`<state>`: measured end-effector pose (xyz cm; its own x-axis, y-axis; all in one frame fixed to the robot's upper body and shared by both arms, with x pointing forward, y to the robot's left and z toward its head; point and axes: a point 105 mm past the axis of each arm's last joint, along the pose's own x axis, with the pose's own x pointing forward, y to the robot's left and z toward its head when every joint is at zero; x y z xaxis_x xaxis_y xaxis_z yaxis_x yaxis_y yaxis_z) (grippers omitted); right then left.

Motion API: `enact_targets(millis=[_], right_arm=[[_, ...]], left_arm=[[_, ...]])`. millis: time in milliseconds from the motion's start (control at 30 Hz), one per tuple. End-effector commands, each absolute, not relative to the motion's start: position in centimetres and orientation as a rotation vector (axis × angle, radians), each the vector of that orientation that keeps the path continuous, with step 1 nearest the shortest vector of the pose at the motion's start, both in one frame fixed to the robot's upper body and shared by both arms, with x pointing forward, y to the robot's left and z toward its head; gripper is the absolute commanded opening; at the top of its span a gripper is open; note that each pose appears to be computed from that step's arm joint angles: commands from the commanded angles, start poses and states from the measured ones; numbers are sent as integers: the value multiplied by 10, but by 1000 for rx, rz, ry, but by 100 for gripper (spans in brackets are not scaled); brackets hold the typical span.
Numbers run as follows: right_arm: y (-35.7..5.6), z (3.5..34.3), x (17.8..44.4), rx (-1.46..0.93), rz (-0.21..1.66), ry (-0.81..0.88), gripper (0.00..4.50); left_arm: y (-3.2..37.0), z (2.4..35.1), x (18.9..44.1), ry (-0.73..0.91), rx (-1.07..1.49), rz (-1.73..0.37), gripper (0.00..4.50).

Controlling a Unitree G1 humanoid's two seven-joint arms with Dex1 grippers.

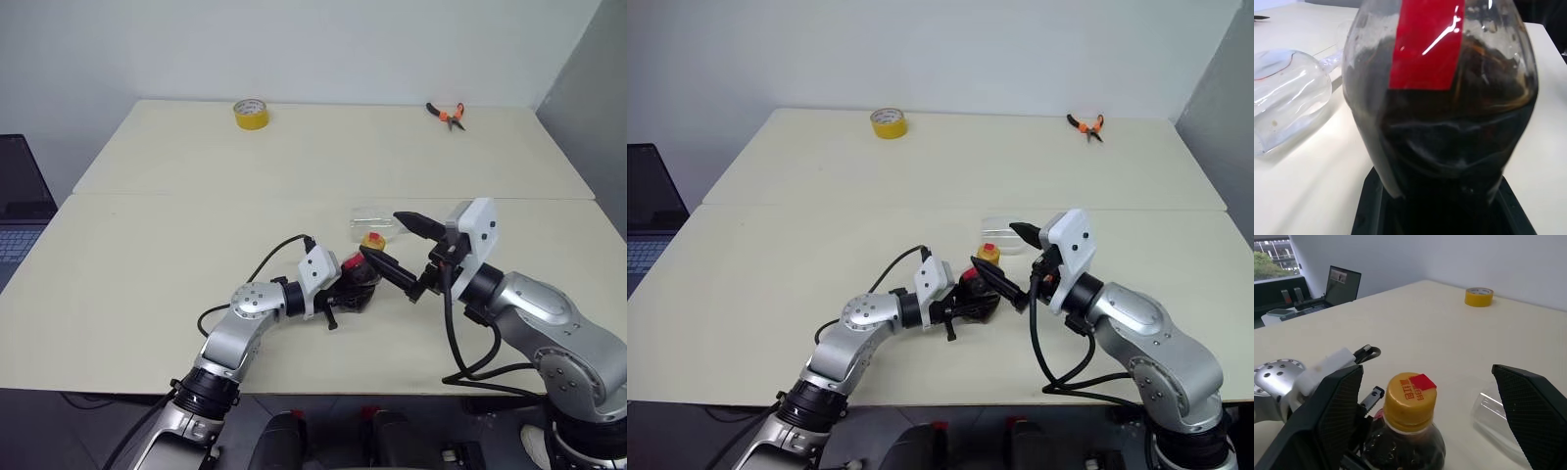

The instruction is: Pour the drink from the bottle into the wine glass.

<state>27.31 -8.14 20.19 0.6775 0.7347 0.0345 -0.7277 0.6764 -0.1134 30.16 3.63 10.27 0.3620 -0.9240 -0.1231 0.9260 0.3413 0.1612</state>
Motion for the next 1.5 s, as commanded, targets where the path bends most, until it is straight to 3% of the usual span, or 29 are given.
enact_targets(millis=[33,367,867,1200,1500], right_arm=[[-81,210,275,-120,807,-131,450],[-94,207,272,-106,778,-118,450],[-102,203,235,-7,950,-11,450],[-86,204,264,7,847,-48,450],[-80,202,272,41,840,-68,450]], left_arm=[[33,116,301,-58,229,-1216,74],[34,116,301,-57,231,-1214,74],[34,115,301,-57,230,-1217,69],[31,115,301,-62,235,-1225,68],[32,116,301,-63,240,-1223,66]])
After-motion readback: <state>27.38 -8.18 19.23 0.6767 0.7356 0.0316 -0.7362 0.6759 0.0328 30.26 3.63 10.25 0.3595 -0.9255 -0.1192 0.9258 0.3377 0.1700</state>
